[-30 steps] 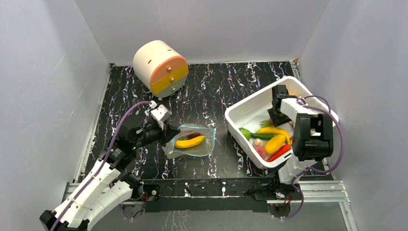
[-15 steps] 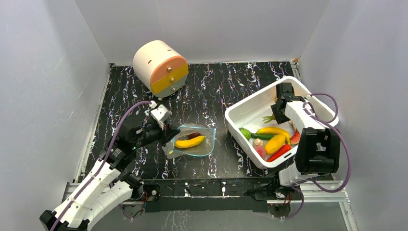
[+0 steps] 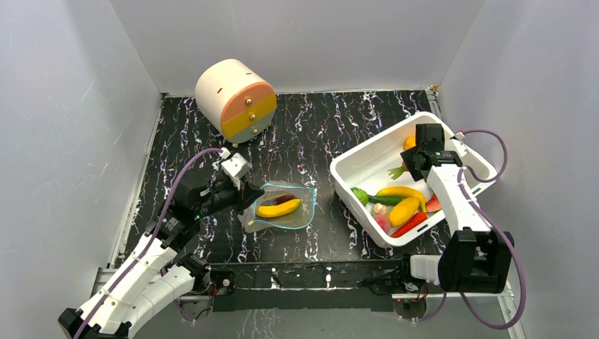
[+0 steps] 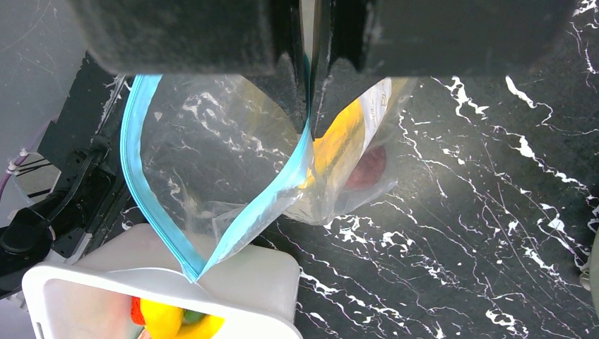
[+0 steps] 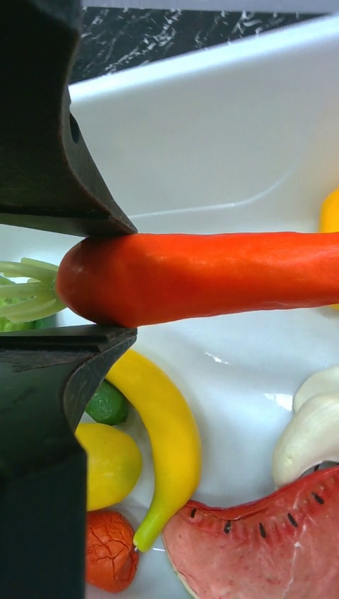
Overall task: Place the food in the zip-top bag and seal the zipper
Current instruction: Pick up the fake vegetable from the bin.
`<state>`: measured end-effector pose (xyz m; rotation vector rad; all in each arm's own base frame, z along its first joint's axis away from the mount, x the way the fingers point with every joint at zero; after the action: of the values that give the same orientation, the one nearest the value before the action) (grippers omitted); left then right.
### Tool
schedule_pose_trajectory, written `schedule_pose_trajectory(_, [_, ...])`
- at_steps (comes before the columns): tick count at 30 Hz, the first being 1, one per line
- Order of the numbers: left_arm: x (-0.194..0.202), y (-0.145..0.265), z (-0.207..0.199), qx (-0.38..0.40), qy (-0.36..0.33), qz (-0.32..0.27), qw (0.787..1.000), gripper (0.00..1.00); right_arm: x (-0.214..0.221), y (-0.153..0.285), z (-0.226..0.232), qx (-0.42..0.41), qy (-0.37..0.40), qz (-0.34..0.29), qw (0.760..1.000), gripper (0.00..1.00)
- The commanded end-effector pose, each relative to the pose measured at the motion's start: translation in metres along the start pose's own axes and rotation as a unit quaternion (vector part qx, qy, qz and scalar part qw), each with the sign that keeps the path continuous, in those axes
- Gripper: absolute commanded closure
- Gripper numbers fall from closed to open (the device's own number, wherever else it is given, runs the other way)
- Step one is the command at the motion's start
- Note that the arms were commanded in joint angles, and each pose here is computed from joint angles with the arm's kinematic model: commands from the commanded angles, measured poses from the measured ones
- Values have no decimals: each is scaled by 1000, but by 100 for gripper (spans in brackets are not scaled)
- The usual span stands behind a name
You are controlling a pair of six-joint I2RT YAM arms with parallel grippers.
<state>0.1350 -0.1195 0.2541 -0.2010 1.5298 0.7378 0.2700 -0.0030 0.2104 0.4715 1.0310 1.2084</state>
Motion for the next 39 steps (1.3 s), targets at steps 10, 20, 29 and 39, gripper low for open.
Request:
schedule_pose_trajectory(10, [-3, -4, 2, -14, 12, -19, 1000, 100, -9, 75, 29, -251, 128, 78, 956, 73])
schedule_pose_trajectory(20, [-7, -8, 8, -37, 14, -21, 999, 100, 34, 123, 35, -330, 233, 179, 897, 73])
schedule_pose_trajectory(29, [-20, -19, 21, -73, 3, -23, 997, 100, 90, 177, 26, -411, 327, 317, 790, 73])
schedule_pose_trajectory(39, [-52, -34, 52, -158, -63, -32, 985, 100, 121, 233, -3, -488, 377, 441, 652, 73])
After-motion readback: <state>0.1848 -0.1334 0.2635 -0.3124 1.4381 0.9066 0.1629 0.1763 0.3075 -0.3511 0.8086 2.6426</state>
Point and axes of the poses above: each gripper's point midway between its finger pads, its own y axis back along the fingers, its own z axis along the line the jaws close on, x = y × z, the point moved 10 cm from there along y, back along the fingers, and after that the axes turned 14 degrees about -y, right-handed, at the moved point
